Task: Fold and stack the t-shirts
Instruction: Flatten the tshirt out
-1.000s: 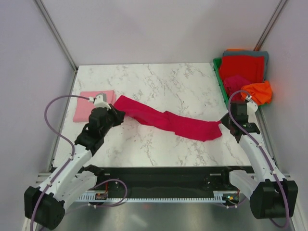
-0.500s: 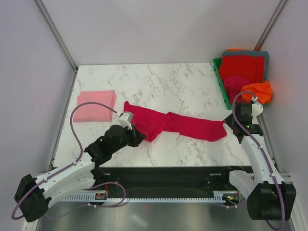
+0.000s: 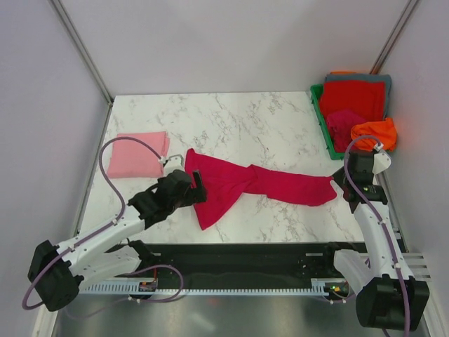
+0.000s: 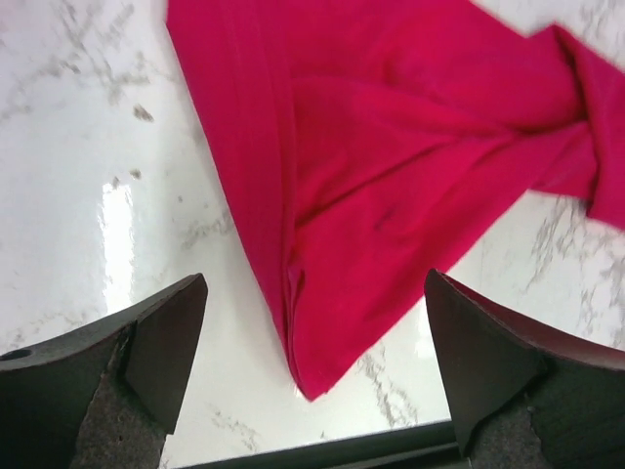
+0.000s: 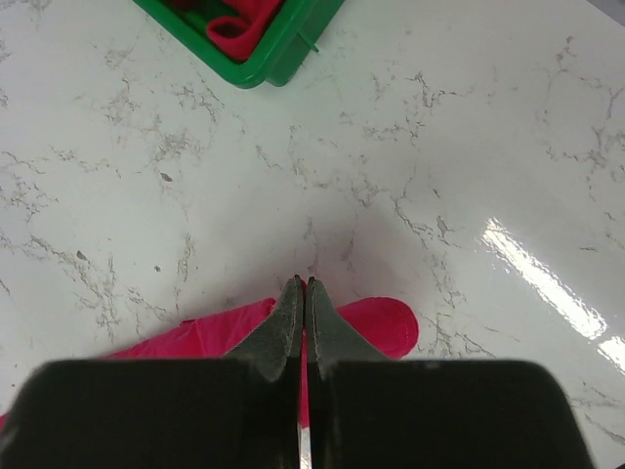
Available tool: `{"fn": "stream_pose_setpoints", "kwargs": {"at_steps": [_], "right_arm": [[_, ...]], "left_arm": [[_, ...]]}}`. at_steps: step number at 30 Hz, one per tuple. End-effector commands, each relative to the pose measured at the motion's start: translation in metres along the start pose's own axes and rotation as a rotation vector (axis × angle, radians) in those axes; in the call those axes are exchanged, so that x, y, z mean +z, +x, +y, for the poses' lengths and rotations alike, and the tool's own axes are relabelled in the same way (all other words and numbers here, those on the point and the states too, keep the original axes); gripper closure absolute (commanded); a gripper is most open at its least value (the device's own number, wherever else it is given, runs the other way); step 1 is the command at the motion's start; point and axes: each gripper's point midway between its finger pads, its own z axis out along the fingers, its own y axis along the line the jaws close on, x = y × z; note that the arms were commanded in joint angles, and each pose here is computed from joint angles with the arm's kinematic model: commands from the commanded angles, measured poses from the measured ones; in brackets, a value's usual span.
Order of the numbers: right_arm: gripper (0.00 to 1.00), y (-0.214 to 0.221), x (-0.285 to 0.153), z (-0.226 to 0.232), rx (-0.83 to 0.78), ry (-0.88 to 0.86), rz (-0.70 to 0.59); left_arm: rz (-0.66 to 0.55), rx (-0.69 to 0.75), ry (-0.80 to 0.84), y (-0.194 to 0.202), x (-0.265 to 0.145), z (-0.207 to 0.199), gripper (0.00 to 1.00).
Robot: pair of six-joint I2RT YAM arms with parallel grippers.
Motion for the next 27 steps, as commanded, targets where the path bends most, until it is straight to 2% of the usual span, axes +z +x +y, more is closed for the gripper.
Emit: {"fn": "stream_pose_setpoints", "kwargs": {"at_steps": [1,3,4,7,14,19,27], "right_arm": [[1.00,-0.010,-0.005,0.000,0.002,-0.007,-0.037],[1.00,-0.010,-0.006,0.003,0.002,-0.020,-0.034],[1.00,-0.010,-0.006,0.003,0.001,-0.022,-0.036],[1.00,-0.012,-0.008,0.003,-0.009,-0.028,-0.041],[1.00,-0.017,-0.014,0.008,-0.022,-0.060,-0.061],[1.00,-0.016,-0.015,0.011,-0.047,-0.085,-0.058],[1.00,-0.013,-0.012,0.015,-0.063,-0.104,-0.045]], "left_arm": [[-0.113,-0.070,-0.082,-0.054,-0.002,0.001,0.00],[-0.085,-0.072,-0.088,-0.062,0.012,-0.002,0.02],[-0.103,-0.089,-0.098,-0.081,0.015,-0.001,0.05],[-0.075,-0.100,-0.131,-0.098,0.038,0.002,0.12],[-0.028,-0.055,-0.236,-0.128,0.098,0.002,0.19],[0.017,-0.072,-0.254,-0.143,0.136,0.004,0.30],[0.056,-0.077,-0.357,-0.141,0.175,0.033,0.30]]}}
